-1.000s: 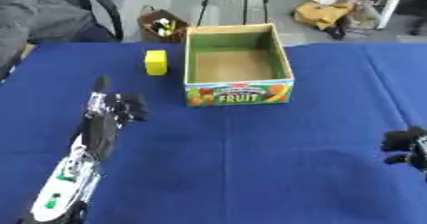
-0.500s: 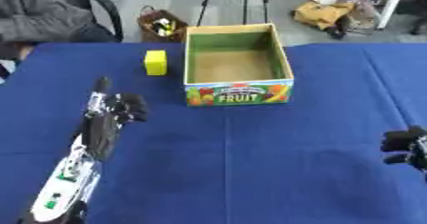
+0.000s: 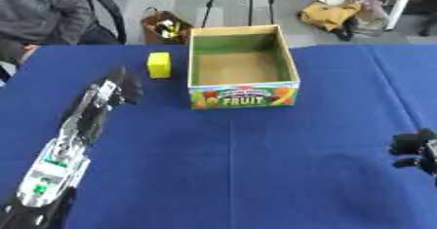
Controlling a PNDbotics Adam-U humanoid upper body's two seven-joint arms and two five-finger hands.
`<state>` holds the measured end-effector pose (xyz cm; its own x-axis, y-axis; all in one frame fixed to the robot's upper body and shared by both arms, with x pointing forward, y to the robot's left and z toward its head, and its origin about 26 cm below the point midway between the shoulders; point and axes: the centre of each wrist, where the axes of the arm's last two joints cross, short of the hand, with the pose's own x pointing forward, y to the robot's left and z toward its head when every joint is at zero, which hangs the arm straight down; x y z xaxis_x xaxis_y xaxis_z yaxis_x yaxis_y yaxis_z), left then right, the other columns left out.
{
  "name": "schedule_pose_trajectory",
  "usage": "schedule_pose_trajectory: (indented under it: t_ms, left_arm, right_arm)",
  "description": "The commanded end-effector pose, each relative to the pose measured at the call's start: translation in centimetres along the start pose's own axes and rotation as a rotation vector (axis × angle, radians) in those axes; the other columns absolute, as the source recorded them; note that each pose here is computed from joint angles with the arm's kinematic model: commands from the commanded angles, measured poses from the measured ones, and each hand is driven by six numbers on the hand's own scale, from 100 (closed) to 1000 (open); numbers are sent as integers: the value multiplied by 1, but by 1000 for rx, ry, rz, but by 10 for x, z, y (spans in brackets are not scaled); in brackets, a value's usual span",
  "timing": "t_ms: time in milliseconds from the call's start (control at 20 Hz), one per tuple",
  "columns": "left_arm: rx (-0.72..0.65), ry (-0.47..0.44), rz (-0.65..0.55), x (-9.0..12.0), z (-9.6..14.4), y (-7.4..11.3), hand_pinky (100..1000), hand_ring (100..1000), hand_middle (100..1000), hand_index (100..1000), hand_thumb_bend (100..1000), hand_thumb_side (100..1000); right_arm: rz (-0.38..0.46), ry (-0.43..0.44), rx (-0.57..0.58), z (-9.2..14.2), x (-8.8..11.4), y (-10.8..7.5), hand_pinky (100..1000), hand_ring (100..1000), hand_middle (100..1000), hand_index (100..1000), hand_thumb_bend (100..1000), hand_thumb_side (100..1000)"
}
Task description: Pick up objects on the table and place them in the box.
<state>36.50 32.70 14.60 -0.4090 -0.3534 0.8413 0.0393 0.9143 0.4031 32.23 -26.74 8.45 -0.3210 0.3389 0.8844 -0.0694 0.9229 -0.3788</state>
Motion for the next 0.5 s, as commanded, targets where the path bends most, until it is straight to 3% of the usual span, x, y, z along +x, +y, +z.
schedule_pose_trajectory:
  t_ms: [50,200,300,350,500]
  left_arm:
    - [17,-8,-268,16,-14,38,700,720,683,782,448,675]
    - [-35,50,-607,26,-36,67,760,772,738,822,415,571]
    - [-61,77,-742,26,-45,75,760,772,738,822,415,571]
    - [-82,98,-830,30,-53,81,816,806,774,841,431,463]
    - [-138,152,-1047,33,-75,91,830,814,783,844,430,423]
  right_arm:
    - [11,-17,5,-2,4,-4,571,658,595,701,100,1000]
    - [14,-18,11,-2,4,-4,571,657,595,701,100,999]
    - [14,-18,13,-2,4,-3,571,657,595,701,100,999]
    - [15,-19,17,-2,4,-3,571,657,595,701,100,999]
    - [18,-19,24,-2,4,-3,571,657,595,701,100,999]
